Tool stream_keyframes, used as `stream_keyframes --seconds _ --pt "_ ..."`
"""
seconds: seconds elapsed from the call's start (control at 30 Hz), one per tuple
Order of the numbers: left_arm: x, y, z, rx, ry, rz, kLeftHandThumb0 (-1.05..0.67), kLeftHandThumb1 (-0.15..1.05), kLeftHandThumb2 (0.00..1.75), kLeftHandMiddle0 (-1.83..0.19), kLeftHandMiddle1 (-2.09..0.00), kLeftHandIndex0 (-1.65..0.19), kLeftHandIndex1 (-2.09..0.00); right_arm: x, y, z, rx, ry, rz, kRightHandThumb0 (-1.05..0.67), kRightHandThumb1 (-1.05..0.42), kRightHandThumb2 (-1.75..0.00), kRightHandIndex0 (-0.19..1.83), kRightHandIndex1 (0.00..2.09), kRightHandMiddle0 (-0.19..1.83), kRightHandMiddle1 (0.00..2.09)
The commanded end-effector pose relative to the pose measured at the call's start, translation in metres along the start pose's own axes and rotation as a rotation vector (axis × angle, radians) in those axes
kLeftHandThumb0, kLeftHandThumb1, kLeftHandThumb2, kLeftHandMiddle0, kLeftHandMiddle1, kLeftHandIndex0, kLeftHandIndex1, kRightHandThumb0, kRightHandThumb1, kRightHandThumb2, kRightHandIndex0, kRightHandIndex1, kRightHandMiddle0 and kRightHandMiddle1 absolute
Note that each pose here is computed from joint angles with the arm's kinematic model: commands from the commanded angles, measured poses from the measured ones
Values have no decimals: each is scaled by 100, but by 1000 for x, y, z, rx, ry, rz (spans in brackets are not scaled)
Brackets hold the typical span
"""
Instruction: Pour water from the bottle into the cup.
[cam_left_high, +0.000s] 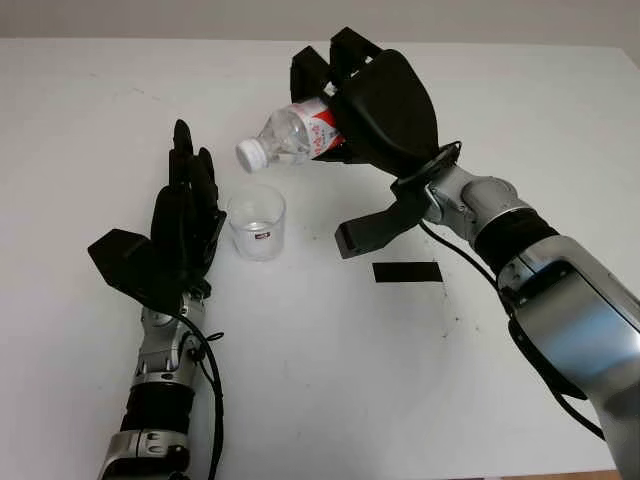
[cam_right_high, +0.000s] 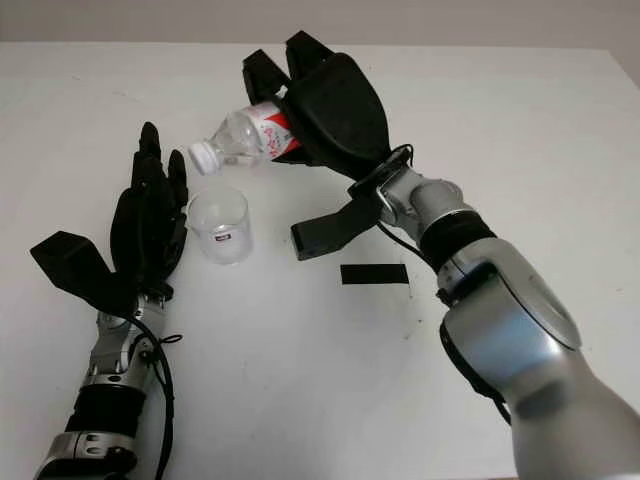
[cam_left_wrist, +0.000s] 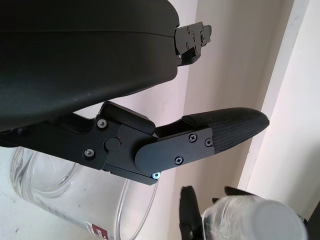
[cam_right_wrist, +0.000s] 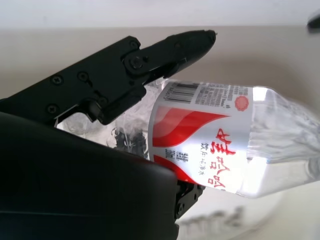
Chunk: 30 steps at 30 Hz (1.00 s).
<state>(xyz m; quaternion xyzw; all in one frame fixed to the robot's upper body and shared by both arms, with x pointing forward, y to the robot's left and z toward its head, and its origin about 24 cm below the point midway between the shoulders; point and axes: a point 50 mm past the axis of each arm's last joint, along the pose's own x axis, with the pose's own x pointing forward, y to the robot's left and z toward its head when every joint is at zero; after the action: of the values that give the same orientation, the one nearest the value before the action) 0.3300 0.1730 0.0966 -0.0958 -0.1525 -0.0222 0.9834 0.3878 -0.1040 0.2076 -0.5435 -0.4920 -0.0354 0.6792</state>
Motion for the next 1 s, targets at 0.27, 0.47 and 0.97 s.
stream_keyframes --seconds 0.27,0.47,0.97 --pt "-3 5 -2 0 22 -5 -83 105 69 16 -5 17 -5 -27 -6 -16 630 420 33 -39 -105 -37 145 209 111 209" --pt "-3 7 -2 4 35 -17 -84 105 70 18 -5 19 -5 -59 -7 -10 876 555 137 -38 -105 -36 141 209 115 209" --pt "-2 3 -6 -8 55 -35 -83 105 71 16 -5 19 -3 -117 -26 4 1278 890 283 -44 -105 -36 139 209 103 209"
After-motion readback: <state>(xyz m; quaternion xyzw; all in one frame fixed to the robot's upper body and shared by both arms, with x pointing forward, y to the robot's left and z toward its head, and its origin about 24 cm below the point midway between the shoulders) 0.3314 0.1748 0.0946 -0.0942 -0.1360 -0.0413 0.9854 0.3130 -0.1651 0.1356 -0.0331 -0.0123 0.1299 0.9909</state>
